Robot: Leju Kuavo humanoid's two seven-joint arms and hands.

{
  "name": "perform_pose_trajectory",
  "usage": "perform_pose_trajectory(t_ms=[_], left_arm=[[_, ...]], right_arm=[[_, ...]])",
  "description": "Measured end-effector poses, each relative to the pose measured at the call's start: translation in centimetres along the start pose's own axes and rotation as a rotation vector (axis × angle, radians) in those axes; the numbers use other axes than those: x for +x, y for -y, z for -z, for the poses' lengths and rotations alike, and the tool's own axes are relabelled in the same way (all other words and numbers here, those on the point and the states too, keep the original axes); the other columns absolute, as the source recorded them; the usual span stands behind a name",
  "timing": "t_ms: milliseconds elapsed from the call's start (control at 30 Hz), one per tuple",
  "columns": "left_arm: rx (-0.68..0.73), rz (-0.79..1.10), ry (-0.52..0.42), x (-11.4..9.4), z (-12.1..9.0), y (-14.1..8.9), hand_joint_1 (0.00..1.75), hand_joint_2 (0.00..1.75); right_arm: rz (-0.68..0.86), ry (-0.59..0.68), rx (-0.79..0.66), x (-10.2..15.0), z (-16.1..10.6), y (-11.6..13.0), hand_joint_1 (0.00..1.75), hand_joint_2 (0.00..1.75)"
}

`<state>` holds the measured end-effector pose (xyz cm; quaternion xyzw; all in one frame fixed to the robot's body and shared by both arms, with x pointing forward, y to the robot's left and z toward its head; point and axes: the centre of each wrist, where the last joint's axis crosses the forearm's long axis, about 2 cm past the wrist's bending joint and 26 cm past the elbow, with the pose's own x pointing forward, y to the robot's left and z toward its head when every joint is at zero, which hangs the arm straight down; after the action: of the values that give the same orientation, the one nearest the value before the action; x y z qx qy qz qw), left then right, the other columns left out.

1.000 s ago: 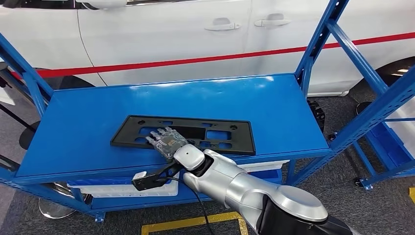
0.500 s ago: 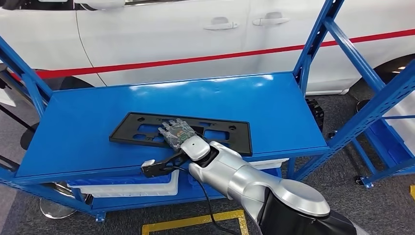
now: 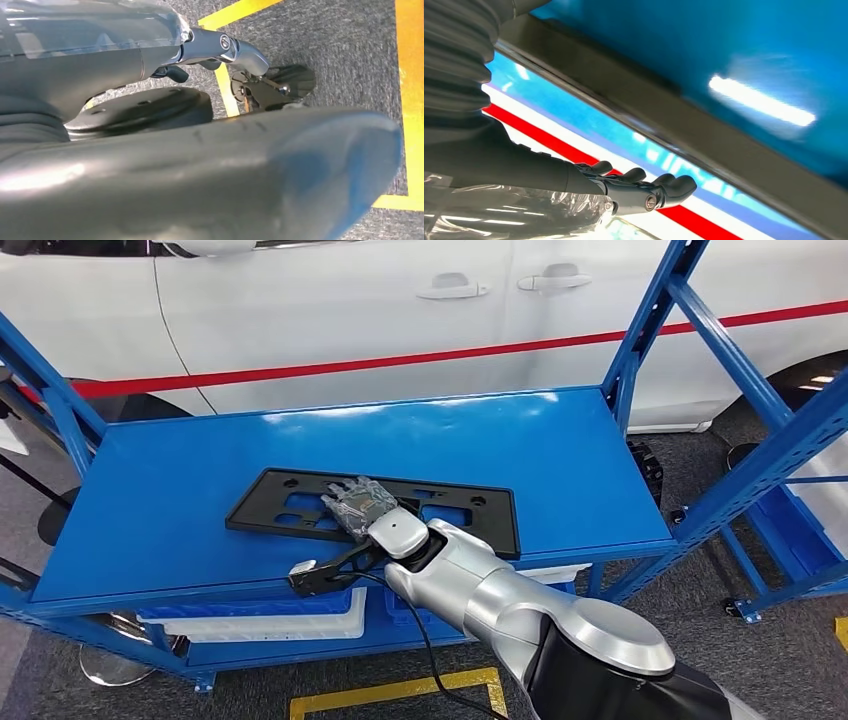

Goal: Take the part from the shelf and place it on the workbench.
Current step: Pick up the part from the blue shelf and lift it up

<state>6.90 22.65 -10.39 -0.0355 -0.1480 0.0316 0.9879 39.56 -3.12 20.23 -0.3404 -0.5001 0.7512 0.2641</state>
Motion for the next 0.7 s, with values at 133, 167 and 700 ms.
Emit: perform_pose_trajectory(t_ms=[133,167,700], left_arm=[[0.0,-0.007,0.006,0.03,0.0,0.03,0.0,0.0],[0.001,-0.008,0.007,0.03,0.0,0.02,0.0,0.0],[0.014,-0.039,0.049,0.04,0.02,-0.36,0.0,0.0]], right_arm=[[0.008,-0.005,-0.003,-0.21,0.04,0.27,0.0,1.75],[0.011,-0.005,-0.002,-0.26,0.04,0.25,0.0,1.75],[0.046,-0.008,0.0,-0.75,-0.01,-0.32,0.0,1.75]])
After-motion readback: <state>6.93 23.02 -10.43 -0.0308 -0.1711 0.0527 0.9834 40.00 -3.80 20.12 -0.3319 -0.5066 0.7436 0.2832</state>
